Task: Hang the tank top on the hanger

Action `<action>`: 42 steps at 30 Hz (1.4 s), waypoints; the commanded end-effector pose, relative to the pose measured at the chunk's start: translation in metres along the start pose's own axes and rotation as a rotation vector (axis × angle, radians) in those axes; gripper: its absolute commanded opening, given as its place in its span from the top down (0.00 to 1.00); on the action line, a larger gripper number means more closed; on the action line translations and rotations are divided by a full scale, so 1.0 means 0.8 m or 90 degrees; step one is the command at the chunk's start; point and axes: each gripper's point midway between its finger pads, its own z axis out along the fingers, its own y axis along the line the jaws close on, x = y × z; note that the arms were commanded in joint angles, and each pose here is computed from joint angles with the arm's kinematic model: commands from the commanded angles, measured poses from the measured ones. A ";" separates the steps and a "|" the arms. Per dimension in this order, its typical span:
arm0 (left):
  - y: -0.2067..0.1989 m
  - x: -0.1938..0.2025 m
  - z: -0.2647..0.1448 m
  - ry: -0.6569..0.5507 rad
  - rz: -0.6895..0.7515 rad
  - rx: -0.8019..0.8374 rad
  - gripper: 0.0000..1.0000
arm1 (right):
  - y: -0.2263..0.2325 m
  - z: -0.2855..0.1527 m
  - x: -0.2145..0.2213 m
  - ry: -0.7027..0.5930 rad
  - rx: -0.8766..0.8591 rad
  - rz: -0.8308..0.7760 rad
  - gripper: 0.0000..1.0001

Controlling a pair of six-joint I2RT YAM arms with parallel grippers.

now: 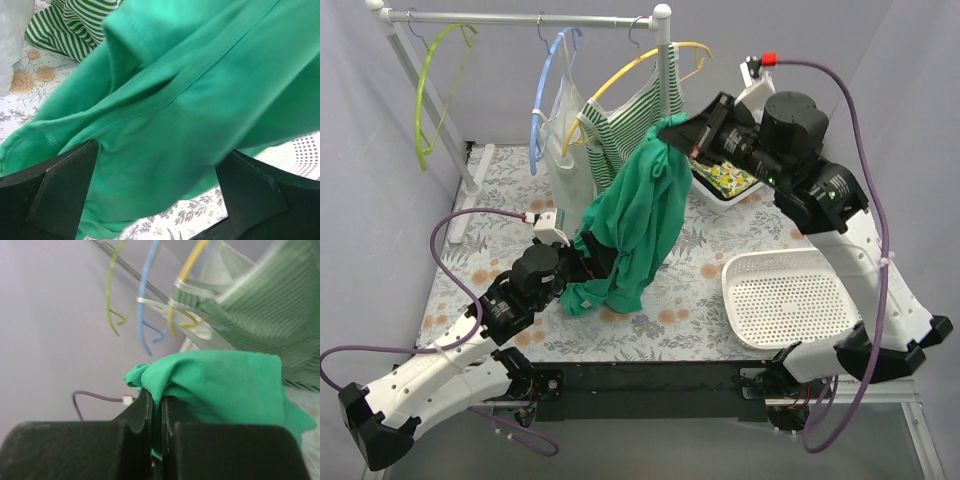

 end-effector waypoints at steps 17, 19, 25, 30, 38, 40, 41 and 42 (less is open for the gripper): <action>0.080 0.077 -0.017 0.092 -0.080 -0.163 0.02 | -0.328 -0.116 0.252 0.211 0.315 -0.043 0.38; 0.087 0.088 -0.019 0.108 -0.102 -0.183 0.02 | -0.316 -0.106 0.257 0.235 0.296 -0.070 0.37; 0.102 0.098 -0.019 0.092 -0.157 -0.222 0.03 | -0.283 -0.039 0.288 0.291 0.223 -0.177 0.40; 0.124 0.098 -0.026 0.076 -0.182 -0.295 0.02 | -0.257 0.009 0.308 0.317 0.135 -0.194 0.45; 0.126 0.033 -0.065 -0.031 -0.205 -0.297 0.02 | -0.238 0.076 0.385 0.398 0.056 -0.232 0.49; 0.125 0.021 -0.071 -0.049 -0.204 -0.296 0.02 | -0.238 0.090 0.405 0.414 0.047 -0.223 0.49; 0.122 0.013 -0.074 -0.058 -0.204 -0.292 0.02 | -0.230 0.098 0.408 0.412 0.036 -0.223 0.49; 0.123 0.010 -0.076 -0.063 -0.205 -0.295 0.02 | -0.228 0.101 0.417 0.419 0.030 -0.226 0.49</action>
